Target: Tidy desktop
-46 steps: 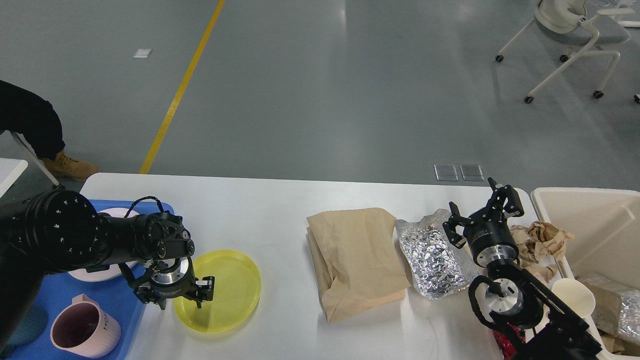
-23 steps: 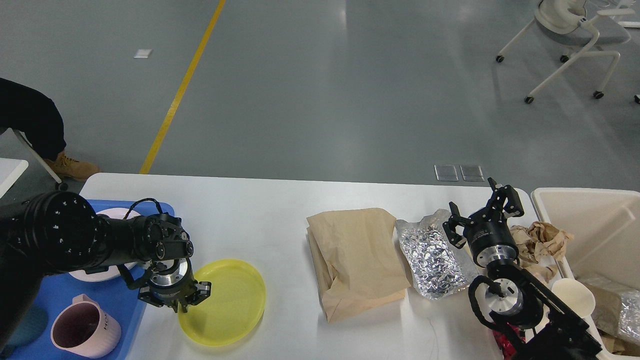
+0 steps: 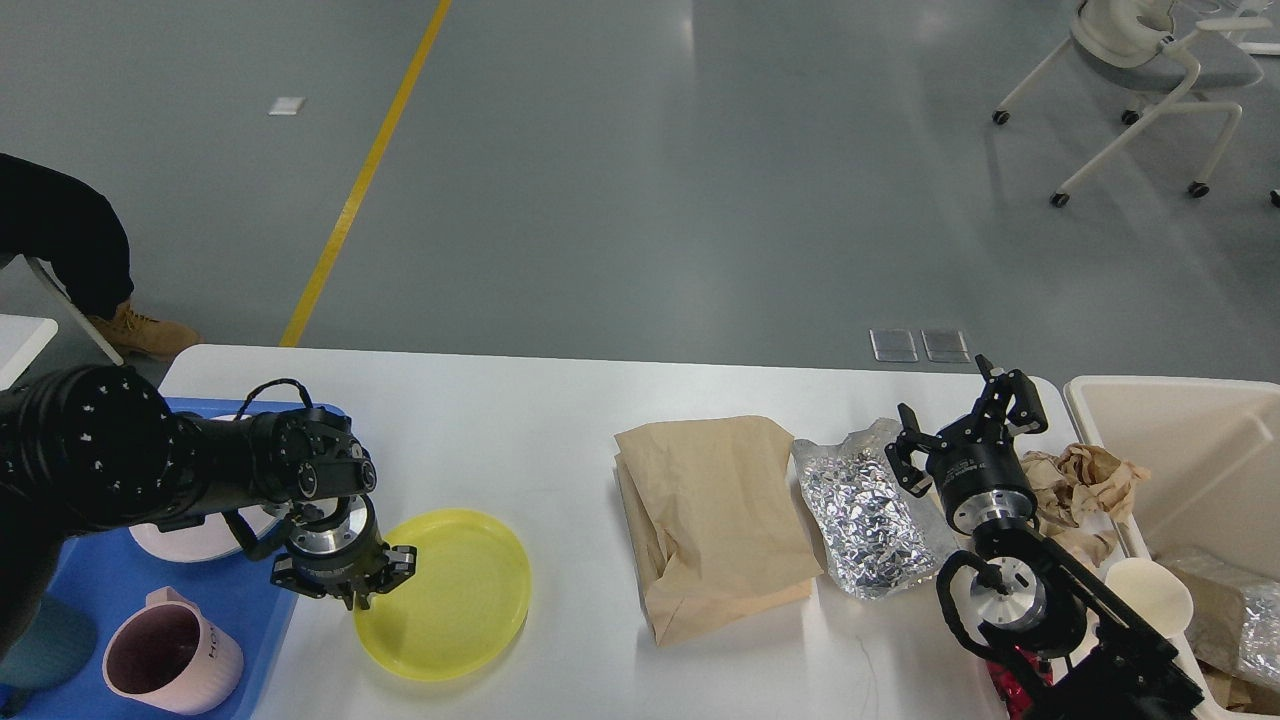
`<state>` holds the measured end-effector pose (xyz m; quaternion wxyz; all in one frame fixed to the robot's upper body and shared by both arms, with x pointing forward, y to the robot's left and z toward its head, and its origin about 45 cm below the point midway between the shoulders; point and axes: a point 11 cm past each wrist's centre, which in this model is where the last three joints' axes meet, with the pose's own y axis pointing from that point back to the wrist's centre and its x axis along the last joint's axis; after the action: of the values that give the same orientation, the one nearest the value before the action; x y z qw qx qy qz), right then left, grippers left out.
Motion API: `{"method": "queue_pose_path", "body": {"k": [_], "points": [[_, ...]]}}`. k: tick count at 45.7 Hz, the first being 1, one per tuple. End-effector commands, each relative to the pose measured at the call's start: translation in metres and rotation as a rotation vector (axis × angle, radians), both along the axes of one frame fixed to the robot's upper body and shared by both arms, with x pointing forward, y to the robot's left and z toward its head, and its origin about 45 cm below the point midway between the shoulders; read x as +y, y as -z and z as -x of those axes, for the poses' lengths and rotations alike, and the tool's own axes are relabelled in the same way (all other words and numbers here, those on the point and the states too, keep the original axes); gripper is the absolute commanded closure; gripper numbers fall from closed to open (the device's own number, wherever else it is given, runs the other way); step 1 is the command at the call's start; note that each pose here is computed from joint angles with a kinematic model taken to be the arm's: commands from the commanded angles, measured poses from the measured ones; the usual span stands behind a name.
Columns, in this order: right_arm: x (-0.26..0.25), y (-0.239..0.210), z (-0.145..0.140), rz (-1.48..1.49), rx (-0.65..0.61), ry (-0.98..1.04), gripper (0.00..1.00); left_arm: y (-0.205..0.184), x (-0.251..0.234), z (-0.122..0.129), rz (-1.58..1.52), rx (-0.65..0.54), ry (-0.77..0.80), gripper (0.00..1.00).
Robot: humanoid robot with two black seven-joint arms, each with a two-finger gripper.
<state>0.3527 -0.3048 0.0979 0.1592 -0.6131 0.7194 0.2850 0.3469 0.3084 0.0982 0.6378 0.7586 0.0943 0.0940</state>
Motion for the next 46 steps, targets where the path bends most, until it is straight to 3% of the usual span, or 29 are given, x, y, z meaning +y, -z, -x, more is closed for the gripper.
{"method": "queue_pose_path", "body": {"k": [1,17,32,37,46], "points": [[0.000,0.000,0.000,0.001,0.001,0.001,0.00,-0.030,0.010,-0.023,0.021,-0.070,-0.046,1.00],[0.000,0.000,0.000,0.000,-0.001,0.000,0.00,-0.109,0.007,-0.062,0.088,-0.119,-0.031,1.00],[0.000,0.000,0.000,0.000,0.001,-0.001,0.00,-0.092,0.006,-0.053,0.078,-0.090,-0.026,1.00],[0.000,0.000,0.000,0.000,-0.001,0.000,0.00,-0.091,0.006,-0.052,0.066,-0.076,-0.013,0.82],[0.000,0.000,0.000,0.001,0.001,0.001,0.00,-0.121,0.013,-0.063,-0.032,-0.105,0.041,0.31]]}}
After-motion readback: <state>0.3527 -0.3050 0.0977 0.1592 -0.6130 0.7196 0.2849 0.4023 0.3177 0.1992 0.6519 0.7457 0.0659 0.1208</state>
